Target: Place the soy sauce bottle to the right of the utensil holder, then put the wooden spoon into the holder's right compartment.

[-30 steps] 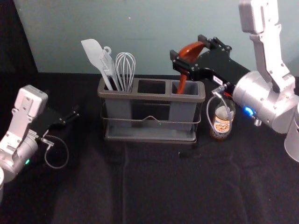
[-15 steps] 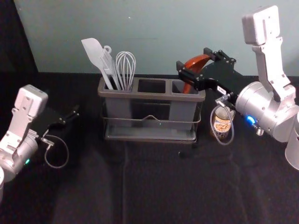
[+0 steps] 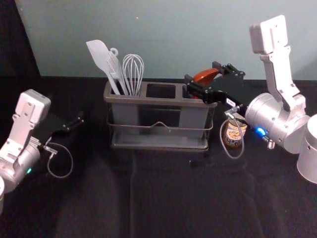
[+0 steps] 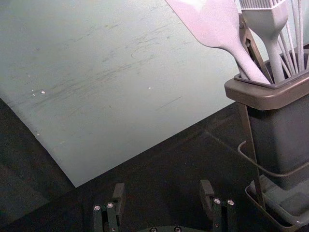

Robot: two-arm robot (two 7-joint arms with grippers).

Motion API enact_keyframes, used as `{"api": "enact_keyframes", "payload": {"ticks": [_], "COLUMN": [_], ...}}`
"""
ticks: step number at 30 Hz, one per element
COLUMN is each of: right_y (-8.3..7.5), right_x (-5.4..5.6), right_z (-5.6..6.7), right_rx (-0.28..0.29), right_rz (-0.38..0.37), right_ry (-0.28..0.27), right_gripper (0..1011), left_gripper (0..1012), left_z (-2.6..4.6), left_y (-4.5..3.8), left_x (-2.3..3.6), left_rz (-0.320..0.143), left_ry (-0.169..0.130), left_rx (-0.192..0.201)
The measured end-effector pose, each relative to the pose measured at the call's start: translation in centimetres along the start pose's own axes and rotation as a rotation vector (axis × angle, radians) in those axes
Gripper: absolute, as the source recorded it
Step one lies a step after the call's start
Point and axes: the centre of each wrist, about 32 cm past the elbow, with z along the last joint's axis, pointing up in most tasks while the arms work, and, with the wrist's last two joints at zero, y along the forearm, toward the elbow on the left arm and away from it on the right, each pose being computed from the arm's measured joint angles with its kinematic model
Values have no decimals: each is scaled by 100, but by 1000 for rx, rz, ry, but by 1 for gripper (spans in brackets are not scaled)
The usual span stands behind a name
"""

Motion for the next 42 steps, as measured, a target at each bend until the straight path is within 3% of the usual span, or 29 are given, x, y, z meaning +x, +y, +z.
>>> {"api": "enact_keyframes", "payload": {"ticks": [20, 27, 36, 42], "right_y": [34, 35, 34, -24], "right_x": [-8, -9, -7, -6], "right_z": [-43, -45, -42, 10], "right_rx": [-19, -21, -20, 17], "right_rz": [-6, -5, -5, -16], "right_ry": [17, 17, 16, -1], "right_gripper": [837, 999, 1004, 1004], "left_gripper": [1005, 1005, 1005, 1005], "left_z": [0, 0, 0, 0], "left_y": [0, 0, 0, 0], "left_x": [0, 0, 0, 0], "left_rz": [0, 0, 0, 0], "left_ry": [0, 0, 0, 0], "left_rx": [0, 0, 0, 0]}}
